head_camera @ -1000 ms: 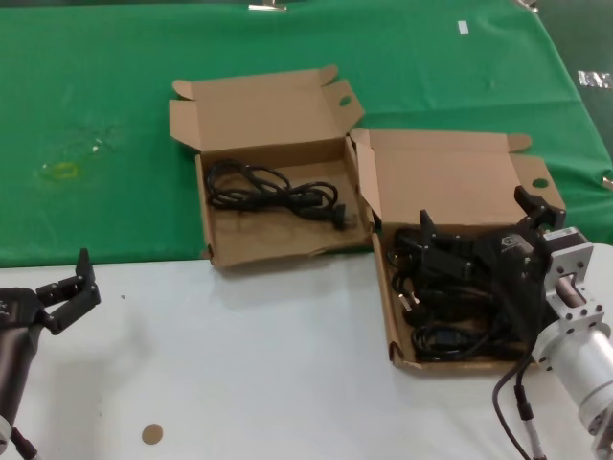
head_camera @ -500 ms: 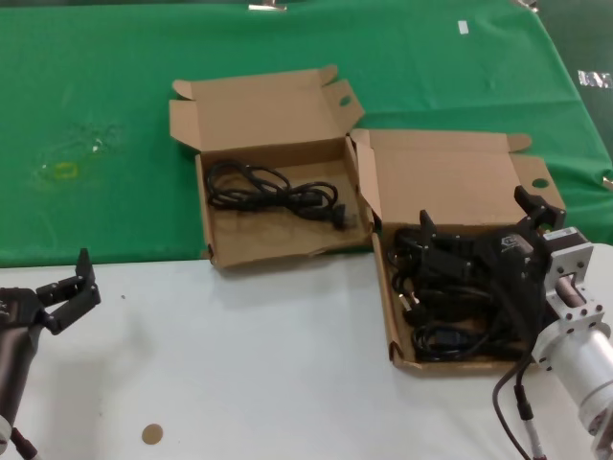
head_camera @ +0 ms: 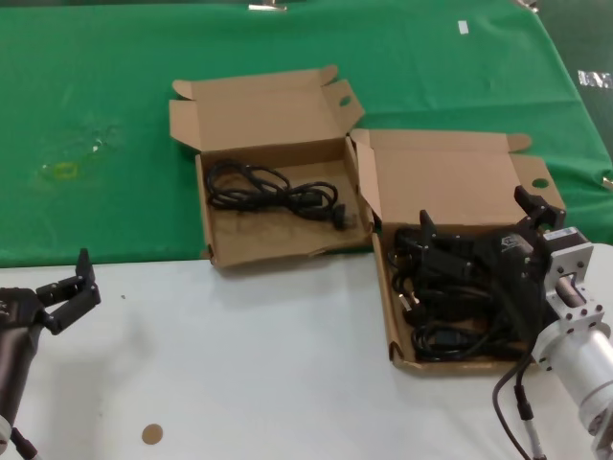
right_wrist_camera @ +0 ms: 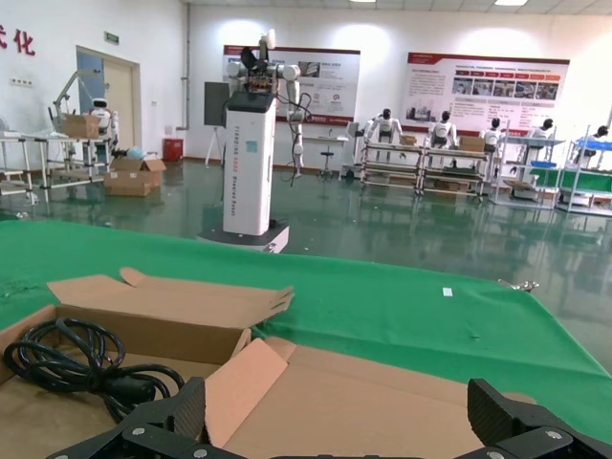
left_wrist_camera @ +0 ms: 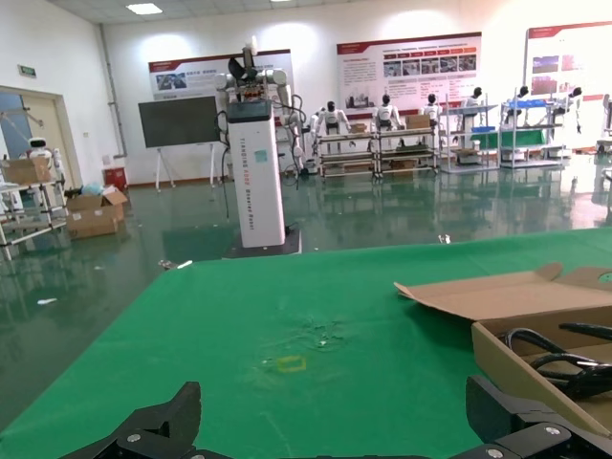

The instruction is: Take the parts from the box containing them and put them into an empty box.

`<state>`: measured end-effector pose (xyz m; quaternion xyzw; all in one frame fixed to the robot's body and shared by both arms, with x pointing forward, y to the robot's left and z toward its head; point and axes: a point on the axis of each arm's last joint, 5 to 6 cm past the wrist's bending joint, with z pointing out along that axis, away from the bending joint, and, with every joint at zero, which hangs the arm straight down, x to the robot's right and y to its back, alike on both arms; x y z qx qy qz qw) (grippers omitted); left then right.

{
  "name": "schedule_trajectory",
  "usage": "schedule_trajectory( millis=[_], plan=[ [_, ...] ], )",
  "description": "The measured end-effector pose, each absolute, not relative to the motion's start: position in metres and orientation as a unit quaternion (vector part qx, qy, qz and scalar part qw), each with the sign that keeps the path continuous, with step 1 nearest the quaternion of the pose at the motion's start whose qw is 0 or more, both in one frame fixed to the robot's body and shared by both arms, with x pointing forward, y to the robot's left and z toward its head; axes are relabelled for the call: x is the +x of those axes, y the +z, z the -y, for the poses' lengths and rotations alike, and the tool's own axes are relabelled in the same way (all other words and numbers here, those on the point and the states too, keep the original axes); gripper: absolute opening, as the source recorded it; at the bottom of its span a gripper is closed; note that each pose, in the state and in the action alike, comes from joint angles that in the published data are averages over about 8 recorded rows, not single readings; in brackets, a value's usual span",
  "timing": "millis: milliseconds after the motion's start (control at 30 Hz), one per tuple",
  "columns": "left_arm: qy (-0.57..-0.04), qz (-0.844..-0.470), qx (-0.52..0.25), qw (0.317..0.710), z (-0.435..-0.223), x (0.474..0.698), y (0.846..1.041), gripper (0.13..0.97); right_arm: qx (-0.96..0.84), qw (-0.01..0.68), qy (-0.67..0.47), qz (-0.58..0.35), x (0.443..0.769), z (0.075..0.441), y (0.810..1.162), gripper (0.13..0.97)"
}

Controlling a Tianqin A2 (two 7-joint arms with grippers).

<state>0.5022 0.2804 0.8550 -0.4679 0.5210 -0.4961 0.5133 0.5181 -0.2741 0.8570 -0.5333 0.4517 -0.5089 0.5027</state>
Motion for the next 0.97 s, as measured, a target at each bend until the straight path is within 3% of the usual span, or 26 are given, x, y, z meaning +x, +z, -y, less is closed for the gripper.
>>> schedule_trajectory(
  millis=[967],
  plan=[
    [-0.496, -0.521, -0.468, 0.513, -0.2804, 0.5022, 0.8550, 0.966, -0.533, 0.503, -0.509, -0.452, 0.5181, 0.2741, 0.8570, 0.966]
  ],
)
